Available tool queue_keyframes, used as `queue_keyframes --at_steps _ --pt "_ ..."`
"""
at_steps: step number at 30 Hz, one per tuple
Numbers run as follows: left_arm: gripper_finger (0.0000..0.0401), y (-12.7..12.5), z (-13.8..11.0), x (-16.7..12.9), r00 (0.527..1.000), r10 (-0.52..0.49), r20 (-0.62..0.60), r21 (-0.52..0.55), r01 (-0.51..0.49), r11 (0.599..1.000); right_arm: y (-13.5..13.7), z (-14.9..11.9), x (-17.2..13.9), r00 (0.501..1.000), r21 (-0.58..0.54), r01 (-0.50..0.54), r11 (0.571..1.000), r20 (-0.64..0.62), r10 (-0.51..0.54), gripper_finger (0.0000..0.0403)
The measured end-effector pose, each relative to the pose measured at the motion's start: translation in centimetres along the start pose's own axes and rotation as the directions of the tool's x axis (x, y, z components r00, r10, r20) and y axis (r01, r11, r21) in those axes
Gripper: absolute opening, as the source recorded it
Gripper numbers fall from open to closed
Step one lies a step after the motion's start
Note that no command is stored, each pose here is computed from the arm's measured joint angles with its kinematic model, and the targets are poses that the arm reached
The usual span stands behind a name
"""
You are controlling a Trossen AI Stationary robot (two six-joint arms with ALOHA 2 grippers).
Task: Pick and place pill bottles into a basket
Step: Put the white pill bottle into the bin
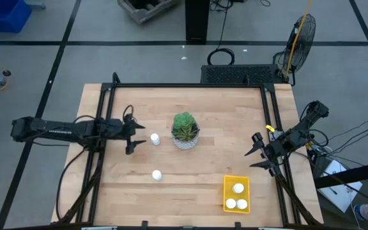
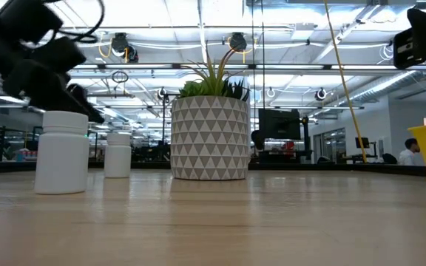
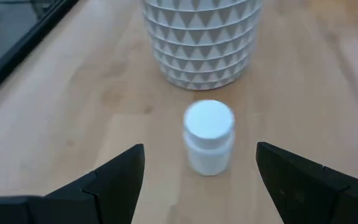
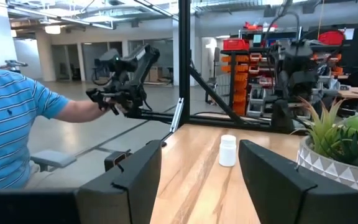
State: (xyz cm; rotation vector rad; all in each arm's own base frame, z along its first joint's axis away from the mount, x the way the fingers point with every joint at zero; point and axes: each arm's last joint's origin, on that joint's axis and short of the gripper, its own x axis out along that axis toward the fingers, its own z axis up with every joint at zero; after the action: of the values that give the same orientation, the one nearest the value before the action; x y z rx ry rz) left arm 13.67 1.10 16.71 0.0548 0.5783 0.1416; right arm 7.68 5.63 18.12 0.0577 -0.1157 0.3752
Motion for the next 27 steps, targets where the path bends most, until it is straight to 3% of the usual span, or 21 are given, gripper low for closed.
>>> queue_keyframes --at_steps 8,15,22,27 --pt "0.0310 0.9 4.8 1.7 0.967 0.032 -0.252 -0.004 -0.034 0.999 0.0 0.0 0.0 1.000 0.000 0.000 1.000 0.000 0.000 0.0207" --pt "0.0310 1.6 6.9 5.3 0.885 -0.016 -0.465 -0.031 0.001 1.000 0.0 0.0 0.0 1.000 0.000 0.000 1.000 -0.001 0.000 0.0209" --pt "0.0310 1.8 9.0 7.3 0.814 -0.076 -0.576 -0.080 0.037 0.996 0.0 0.0 0.0 1.000 0.000 0.000 1.000 -0.001 0.000 0.0207" --pt "0.0310 1.9 10.0 7.5 0.813 -0.076 -0.577 -0.078 0.038 0.996 0.0 0.0 0.0 1.000 0.000 0.000 1.000 0.000 0.000 0.0207"
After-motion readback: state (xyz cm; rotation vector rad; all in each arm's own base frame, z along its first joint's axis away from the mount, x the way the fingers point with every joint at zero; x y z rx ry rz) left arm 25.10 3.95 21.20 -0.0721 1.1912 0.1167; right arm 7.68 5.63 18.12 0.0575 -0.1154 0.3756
